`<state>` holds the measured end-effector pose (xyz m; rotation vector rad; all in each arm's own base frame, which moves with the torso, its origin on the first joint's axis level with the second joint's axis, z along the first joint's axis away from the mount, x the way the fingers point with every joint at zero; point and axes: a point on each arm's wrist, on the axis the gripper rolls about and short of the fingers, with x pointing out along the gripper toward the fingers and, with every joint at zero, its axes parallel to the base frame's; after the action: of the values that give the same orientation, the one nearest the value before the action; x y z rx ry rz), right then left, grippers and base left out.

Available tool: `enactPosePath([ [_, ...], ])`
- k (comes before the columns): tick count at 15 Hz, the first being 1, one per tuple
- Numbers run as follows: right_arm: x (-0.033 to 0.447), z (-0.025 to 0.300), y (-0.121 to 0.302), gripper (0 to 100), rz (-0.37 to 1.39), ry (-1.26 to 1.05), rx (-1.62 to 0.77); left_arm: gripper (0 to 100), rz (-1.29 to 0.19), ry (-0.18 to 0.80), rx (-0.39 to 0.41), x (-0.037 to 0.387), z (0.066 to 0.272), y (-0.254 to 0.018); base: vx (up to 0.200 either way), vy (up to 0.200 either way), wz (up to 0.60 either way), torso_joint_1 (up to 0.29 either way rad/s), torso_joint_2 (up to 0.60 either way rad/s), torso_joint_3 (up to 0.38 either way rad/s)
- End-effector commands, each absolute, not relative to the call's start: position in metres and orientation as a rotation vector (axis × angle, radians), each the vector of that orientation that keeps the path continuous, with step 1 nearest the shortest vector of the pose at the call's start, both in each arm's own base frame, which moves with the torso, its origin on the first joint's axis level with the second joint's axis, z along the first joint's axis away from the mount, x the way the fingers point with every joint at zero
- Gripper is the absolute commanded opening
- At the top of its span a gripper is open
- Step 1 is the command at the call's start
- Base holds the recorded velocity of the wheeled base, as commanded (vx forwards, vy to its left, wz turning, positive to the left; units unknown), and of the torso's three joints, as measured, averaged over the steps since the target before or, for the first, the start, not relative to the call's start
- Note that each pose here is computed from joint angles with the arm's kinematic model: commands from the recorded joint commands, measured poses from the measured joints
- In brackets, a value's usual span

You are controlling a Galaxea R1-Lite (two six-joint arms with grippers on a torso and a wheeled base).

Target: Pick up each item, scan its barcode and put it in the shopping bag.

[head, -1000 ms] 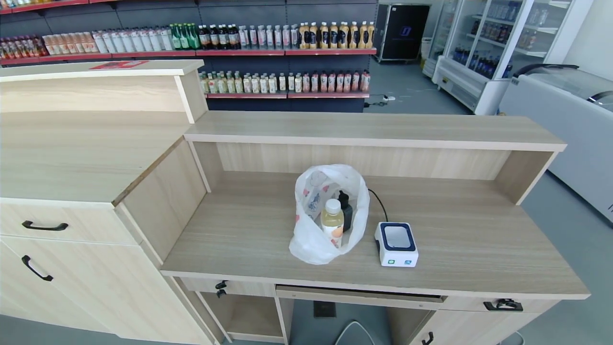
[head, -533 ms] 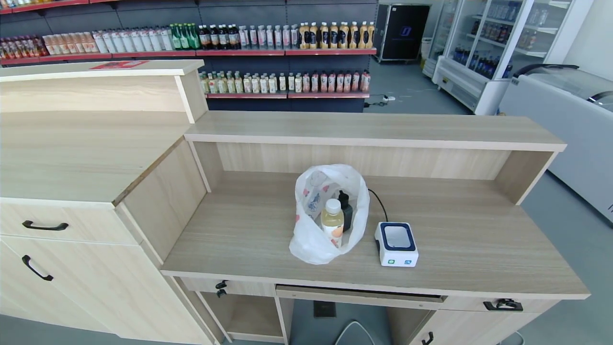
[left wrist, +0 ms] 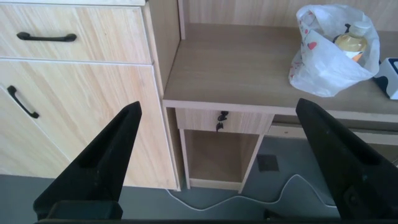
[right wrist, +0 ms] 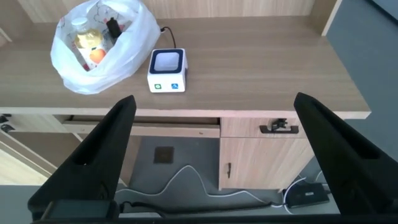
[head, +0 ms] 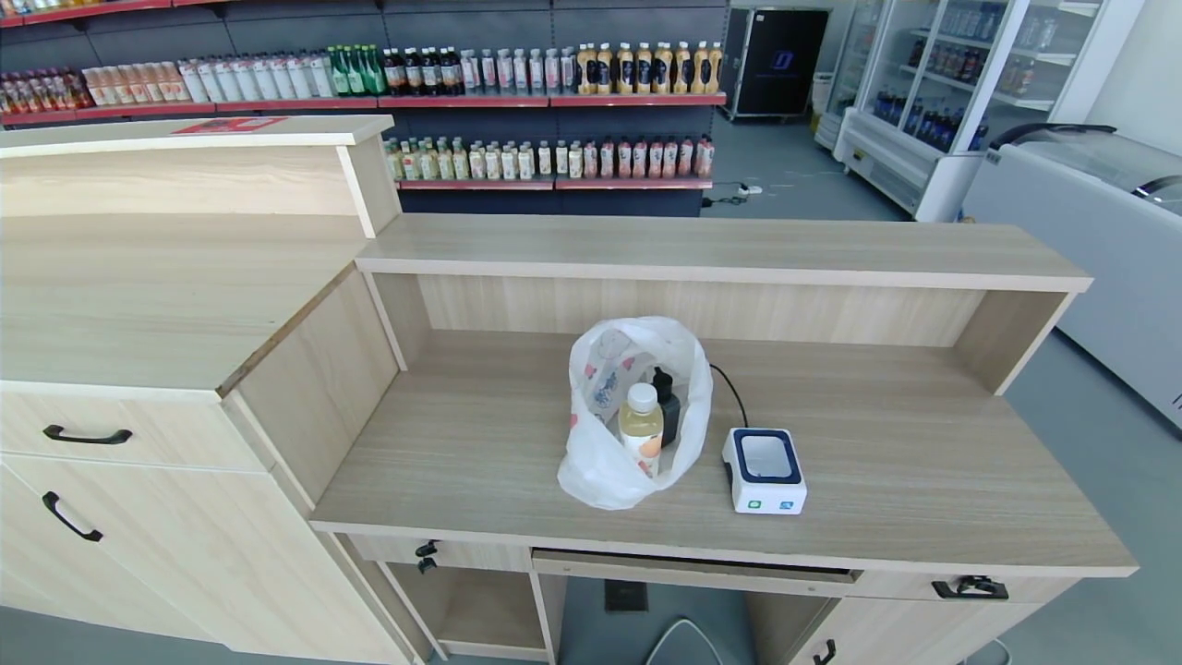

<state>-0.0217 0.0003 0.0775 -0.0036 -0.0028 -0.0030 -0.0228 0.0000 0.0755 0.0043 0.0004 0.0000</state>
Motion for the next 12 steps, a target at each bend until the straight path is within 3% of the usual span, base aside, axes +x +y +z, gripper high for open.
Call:
enactPosePath([
  [1,-0.0228,0.0772,0.0002,100,0.000,-0.017,-0.005,100,0.000,0.000,0.005,-0.0228,0.0755,0.0000,0.000,0.000,0.00,0.000,0.00,0.000],
  [12,-0.0228,0.0772,0.0002,100,0.000,-0.017,-0.005,100,0.000,0.000,0.005,-0.0228,0.0755,0.0000,0.000,0.000,0.00,0.000,0.00,0.000],
])
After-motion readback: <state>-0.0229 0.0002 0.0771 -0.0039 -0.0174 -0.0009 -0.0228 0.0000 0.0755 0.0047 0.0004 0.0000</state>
